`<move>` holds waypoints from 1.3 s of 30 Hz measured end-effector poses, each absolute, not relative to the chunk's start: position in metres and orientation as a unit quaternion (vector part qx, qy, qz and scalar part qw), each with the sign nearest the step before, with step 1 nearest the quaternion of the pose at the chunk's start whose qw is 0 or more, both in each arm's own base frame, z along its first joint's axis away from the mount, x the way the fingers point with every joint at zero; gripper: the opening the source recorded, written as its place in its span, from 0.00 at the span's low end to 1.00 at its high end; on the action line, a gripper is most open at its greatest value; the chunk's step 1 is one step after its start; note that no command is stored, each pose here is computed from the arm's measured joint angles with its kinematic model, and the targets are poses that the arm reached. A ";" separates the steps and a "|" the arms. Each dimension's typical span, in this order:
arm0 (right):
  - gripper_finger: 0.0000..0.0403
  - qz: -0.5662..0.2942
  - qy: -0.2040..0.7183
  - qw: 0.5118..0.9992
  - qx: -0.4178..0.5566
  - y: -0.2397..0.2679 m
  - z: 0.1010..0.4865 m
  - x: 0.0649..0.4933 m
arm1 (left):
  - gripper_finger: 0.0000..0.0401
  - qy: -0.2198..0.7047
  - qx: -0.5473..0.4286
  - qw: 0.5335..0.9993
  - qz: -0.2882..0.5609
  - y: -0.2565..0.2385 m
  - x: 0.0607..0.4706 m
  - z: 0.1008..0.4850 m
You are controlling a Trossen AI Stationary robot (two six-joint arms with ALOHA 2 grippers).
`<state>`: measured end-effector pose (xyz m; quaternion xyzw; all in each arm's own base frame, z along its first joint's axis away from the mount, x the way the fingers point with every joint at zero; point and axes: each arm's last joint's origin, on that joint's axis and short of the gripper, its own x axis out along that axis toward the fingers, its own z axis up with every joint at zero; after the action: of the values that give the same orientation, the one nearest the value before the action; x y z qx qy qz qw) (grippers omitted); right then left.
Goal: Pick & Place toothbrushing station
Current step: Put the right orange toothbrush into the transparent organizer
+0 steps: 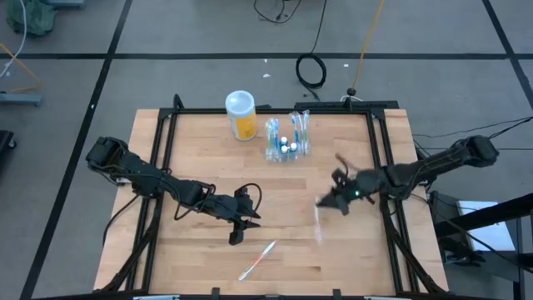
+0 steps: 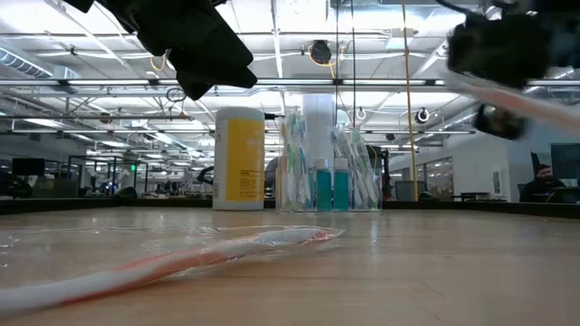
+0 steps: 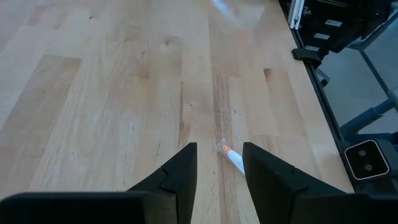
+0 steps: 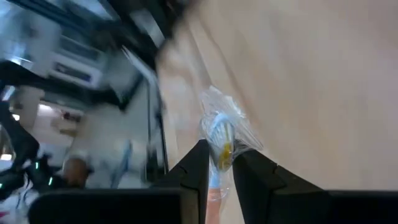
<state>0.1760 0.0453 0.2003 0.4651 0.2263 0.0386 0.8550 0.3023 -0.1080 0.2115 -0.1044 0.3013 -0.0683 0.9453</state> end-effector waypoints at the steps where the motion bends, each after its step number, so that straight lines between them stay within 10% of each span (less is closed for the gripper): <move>1: 0.13 0.038 0.190 0.878 0.437 0.038 0.205 0.179 | 0.33 0.301 -0.104 0.945 -0.068 -0.108 0.302 0.212; 7: 0.13 -0.094 0.014 0.972 0.214 -0.008 0.228 0.187 | 0.33 0.291 -0.104 0.948 -0.071 -0.108 0.303 0.213; 15: 0.12 -0.341 -0.002 0.938 0.053 -0.058 0.230 0.178 | 0.33 0.286 -0.099 0.950 -0.074 -0.108 0.304 0.214; 26: 0.12 -0.297 -0.091 0.950 0.038 -0.076 0.241 0.185 | 0.33 0.260 -0.054 0.960 -0.091 -0.109 0.306 0.218; 39: 0.01 -0.304 0.027 0.950 0.071 -0.084 0.197 0.207 | 0.33 0.252 -0.079 0.961 -0.077 -0.104 0.309 0.220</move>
<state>0.2074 -0.0844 0.1972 0.0712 0.0269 -0.3039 0.9496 0.3087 -0.1044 0.2196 -0.0790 0.2520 -0.0770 0.9614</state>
